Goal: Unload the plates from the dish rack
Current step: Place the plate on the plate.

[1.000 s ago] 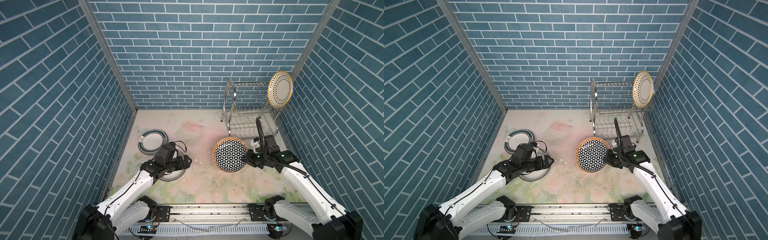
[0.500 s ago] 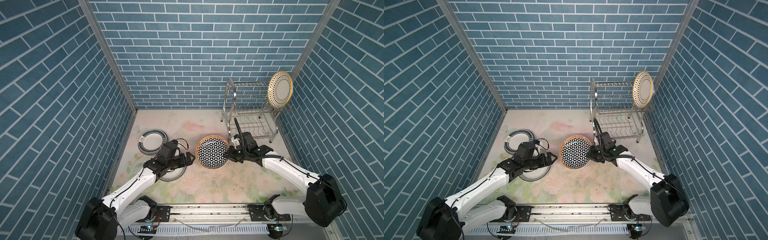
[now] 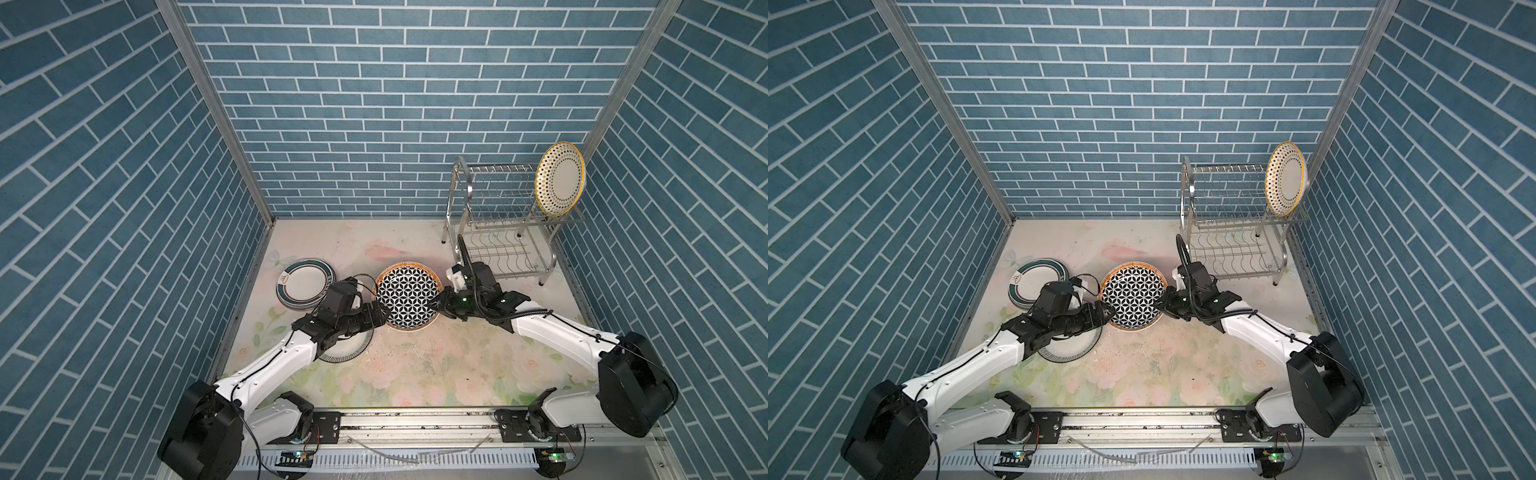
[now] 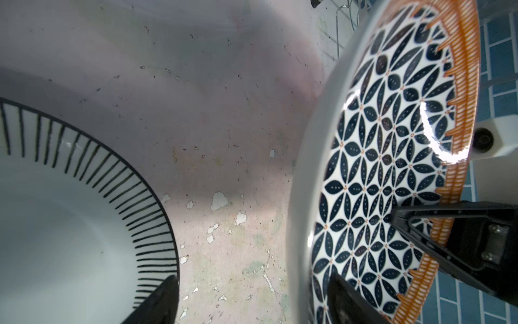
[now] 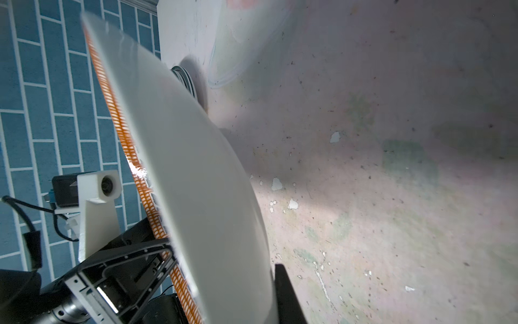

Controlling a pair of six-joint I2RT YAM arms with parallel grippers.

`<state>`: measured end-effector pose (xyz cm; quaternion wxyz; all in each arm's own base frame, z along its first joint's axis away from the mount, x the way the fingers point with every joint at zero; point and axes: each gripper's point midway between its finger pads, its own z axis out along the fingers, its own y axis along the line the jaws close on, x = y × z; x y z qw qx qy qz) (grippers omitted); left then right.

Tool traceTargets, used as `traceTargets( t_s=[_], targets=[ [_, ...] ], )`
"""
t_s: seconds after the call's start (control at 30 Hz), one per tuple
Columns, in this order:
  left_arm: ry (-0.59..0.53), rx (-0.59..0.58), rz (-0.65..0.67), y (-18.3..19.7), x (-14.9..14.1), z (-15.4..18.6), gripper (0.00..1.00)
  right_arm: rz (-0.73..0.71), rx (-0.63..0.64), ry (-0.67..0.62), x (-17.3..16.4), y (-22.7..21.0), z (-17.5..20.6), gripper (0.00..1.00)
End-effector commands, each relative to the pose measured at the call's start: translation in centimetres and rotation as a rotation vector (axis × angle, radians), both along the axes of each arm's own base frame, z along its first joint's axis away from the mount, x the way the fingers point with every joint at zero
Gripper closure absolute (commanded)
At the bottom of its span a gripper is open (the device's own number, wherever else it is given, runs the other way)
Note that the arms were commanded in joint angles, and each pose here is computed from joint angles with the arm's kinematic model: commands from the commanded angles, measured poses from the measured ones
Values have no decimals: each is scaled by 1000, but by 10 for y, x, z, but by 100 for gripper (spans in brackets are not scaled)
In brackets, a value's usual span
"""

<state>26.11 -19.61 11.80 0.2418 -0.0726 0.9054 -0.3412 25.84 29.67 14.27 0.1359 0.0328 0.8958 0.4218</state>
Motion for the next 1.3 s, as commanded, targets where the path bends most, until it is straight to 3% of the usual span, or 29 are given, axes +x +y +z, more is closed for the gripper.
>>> traceTargets(
  t_s=[0.0, 0.77, 0.97, 1.13, 1.27],
  targets=[
    [-39, -27, 21, 4, 7, 13, 26, 46, 171, -88, 8, 28, 46, 100],
    [-32, -47, 48, 11, 14, 14, 71, 127, 197, -121, -3, 55, 52, 100],
    [-25, -42, 50, 12, 13, 14, 77, 131, 199, -130, -2, 57, 53, 100],
    [-6, -24, 53, 15, 13, 11, 95, 135, 207, -138, 0, 60, 55, 100],
    [-1, -26, 50, 14, 12, 10, 96, 144, 209, -146, 1, 62, 57, 100]
  ],
)
